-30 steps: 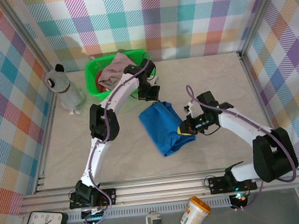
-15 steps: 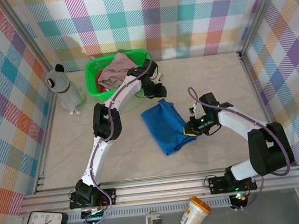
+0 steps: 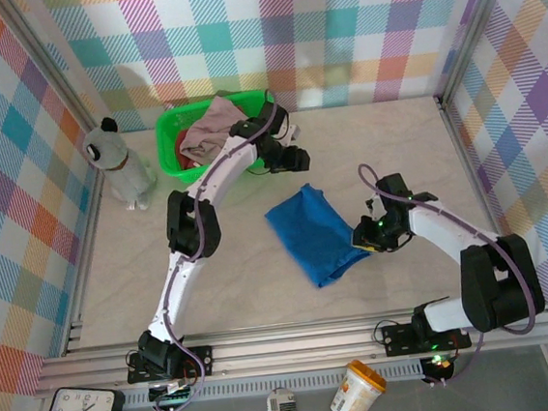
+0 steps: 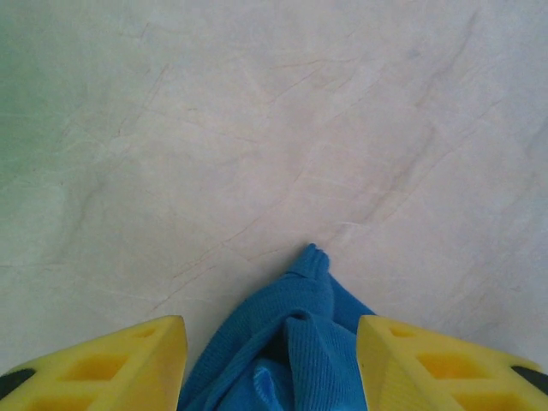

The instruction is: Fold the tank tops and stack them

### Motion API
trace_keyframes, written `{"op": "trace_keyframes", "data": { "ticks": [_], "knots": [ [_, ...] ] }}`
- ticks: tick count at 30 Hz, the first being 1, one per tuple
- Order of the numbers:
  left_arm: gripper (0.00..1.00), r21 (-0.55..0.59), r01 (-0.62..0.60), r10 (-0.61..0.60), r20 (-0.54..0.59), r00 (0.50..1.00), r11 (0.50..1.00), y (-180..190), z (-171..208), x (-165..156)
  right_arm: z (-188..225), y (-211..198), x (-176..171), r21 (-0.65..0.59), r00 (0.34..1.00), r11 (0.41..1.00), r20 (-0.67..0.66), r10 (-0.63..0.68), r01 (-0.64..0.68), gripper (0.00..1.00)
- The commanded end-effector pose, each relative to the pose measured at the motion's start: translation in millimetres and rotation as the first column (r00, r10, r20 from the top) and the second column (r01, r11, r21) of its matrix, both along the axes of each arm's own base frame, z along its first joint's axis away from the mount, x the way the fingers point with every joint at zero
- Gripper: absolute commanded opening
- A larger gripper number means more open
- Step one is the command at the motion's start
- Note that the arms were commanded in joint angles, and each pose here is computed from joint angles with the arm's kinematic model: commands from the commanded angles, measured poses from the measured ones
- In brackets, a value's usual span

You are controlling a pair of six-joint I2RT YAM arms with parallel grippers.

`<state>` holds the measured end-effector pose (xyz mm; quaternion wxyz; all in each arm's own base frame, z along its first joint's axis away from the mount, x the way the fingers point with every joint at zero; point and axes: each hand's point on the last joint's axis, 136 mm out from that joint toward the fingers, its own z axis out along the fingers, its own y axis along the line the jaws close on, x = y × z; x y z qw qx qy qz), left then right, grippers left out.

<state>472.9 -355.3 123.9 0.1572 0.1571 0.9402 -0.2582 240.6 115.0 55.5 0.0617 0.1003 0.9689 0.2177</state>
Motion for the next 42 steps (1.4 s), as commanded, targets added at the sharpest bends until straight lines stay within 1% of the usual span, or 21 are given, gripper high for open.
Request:
{"op": "trace_keyframes", "data": {
  "ticks": [1, 3, 4, 6, 9, 11, 13, 14, 16, 19, 23, 27, 30, 31, 34, 39, 42],
  "knots": [
    [0.55, -0.013, 0.041, -0.040, 0.069, 0.997, 0.999, -2, 46, -15, 0, -30, -1, -0.115, 0.994, 0.988, 0.024, -0.105, 0.107, 0.29],
    [0.55, 0.031, 0.057, -0.059, 0.054, 0.997, 0.998, 0, 38, -27, 1, -39, 0, -0.141, 0.991, 0.981, 0.042, -0.127, 0.132, 0.29],
    [0.55, 0.054, 0.066, -0.068, 0.044, 0.997, 0.996, 1, 32, -34, 5, -40, 1, -0.144, 0.992, 0.982, 0.054, -0.114, 0.120, 0.28],
    [0.55, 0.095, 0.074, -0.076, 0.013, 0.997, 0.993, 8, 15, -44, 20, -28, 9, -0.089, 0.993, 0.994, 0.105, -0.050, 0.059, 0.28],
    [0.55, 0.154, 0.065, -0.063, -0.023, 0.998, 0.986, 21, -7, -53, 45, -12, 16, -0.020, 0.980, 1.000, 0.199, -0.001, 0.005, 0.29],
    [0.55, 0.173, 0.072, -0.064, -0.048, 0.997, 0.982, 26, -21, -59, 58, 8, 18, 0.035, 0.967, 0.998, 0.250, 0.045, -0.056, 0.30],
    [0.55, 0.184, 0.079, -0.066, -0.074, 0.995, 0.980, 29, -33, -65, 59, 32, 13, 0.115, 0.969, 0.988, 0.236, 0.070, -0.099, 0.30],
    [0.55, 0.189, 0.083, -0.067, -0.089, 0.994, 0.979, 30, -40, -68, 55, 45, 10, 0.133, 0.969, 0.982, 0.226, 0.101, -0.134, 0.30],
    [0.54, 0.194, 0.089, -0.068, -0.110, 0.992, 0.977, 31, -50, -71, 45, 62, 5, 0.111, 0.968, 0.979, 0.201, 0.149, -0.173, 0.30],
    [0.54, 0.201, 0.084, -0.059, -0.129, 0.990, 0.976, 30, -60, -69, 21, 63, 0, 0.083, 0.984, 0.986, 0.121, 0.132, -0.143, 0.29],
    [0.54, 0.191, 0.084, -0.057, -0.145, 0.988, 0.978, 24, -68, -64, -14, 39, -13, -0.051, 0.994, 0.993, 0.014, 0.105, -0.105, 0.27],
    [0.54, 0.202, 0.087, -0.051, -0.176, 0.983, 0.975, 24, -77, -65, -34, 16, -23, -0.163, 0.996, 0.983, -0.040, 0.078, -0.083, 0.27],
    [0.54, 0.202, 0.085, -0.046, -0.190, 0.981, 0.976, 24, -78, -68, -44, -1, -25, -0.214, 0.996, 0.975, -0.071, 0.051, -0.065, 0.26],
    [0.54, 0.207, 0.083, -0.042, -0.198, 0.979, 0.975, 25, -79, -69, -45, -8, -23, -0.235, 0.996, 0.970, -0.074, 0.042, -0.058, 0.26],
    [0.52, 0.220, 0.086, -0.032, -0.237, 0.971, 0.972, 29, -83, -79, -43, -17, -14, -0.235, 0.998, 0.972, -0.063, 0.003, -0.018, 0.26],
    [0.51, 0.216, 0.075, -0.006, -0.306, 0.952, 0.973, 35, -85, -106, -32, -16, 18, -0.231, 1.000, 0.973, -0.013, 0.023, -0.026, 0.27],
    [0.51, 0.198, 0.040, 0.031, -0.342, 0.939, 0.979, 37, -78, -123, -30, -13, 35, -0.193, 0.999, 0.981, -0.022, 0.026, -0.030, 0.29]
  ]
}}
